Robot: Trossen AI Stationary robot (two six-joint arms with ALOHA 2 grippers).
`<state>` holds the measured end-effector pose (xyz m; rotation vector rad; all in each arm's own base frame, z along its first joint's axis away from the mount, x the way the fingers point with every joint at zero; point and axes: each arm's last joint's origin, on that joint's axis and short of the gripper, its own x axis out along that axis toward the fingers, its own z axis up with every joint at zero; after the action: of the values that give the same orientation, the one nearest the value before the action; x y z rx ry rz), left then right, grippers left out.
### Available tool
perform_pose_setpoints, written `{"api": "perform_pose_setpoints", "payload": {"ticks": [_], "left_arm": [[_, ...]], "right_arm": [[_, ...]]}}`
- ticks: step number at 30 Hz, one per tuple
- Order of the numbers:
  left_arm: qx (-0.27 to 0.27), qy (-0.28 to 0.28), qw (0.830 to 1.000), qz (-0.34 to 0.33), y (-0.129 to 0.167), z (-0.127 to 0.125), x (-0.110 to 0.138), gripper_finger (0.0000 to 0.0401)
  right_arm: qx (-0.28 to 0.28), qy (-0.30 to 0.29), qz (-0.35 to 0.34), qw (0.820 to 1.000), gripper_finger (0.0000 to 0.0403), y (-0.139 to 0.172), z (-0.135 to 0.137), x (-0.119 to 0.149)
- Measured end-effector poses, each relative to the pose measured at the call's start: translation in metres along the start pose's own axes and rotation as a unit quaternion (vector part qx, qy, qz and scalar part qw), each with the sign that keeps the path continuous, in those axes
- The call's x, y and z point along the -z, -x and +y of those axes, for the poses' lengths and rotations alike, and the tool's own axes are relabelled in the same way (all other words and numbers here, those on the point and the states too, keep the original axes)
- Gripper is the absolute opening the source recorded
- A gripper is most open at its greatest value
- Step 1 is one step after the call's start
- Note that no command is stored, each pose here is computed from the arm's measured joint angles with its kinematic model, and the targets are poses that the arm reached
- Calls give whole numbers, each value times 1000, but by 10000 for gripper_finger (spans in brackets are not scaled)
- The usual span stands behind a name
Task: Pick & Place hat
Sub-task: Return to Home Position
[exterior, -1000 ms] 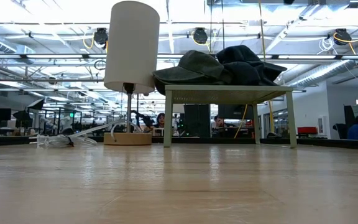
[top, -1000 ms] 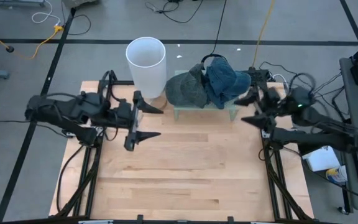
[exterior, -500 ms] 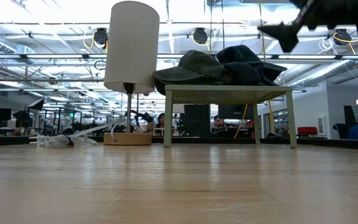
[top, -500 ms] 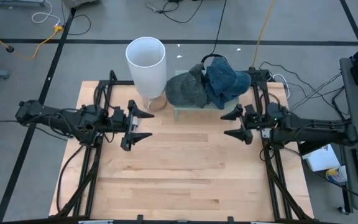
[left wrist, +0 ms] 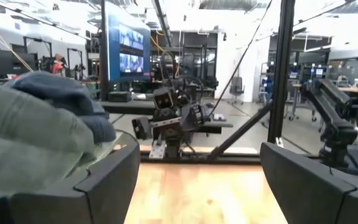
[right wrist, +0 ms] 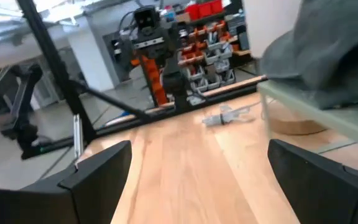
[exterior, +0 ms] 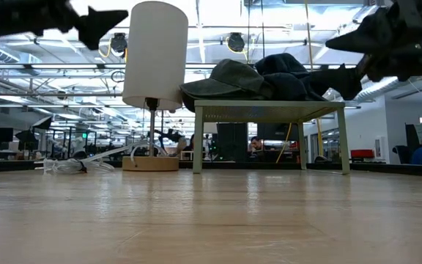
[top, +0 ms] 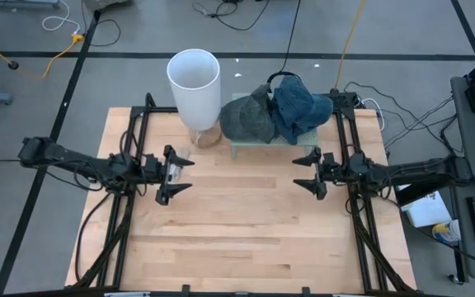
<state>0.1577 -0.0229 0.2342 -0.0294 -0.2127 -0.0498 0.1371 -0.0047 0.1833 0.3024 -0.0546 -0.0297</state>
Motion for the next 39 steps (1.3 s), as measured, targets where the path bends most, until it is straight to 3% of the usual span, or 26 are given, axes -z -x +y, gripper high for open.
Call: {"api": "perform_pose_setpoints", "payload": {"ticks": [7, 11, 23, 39], "left_arm": [[0, -5, 1000, 4, 20, 2, 26, 335], [-3, -8, 1000, -5, 33, 4, 41, 335], [-69, -9, 998, -6, 42, 9, 34, 335], [-68, 9, 998, 12, 70, 12, 33, 335]], "right_arm": [[8, 37, 5, 999, 373, 3, -2, 8], [8, 43, -26, 999, 373, 4, -2, 4], [13, 82, -43, 996, 373, 13, -1, 0], [38, 76, 2, 996, 373, 29, -5, 8]]}}
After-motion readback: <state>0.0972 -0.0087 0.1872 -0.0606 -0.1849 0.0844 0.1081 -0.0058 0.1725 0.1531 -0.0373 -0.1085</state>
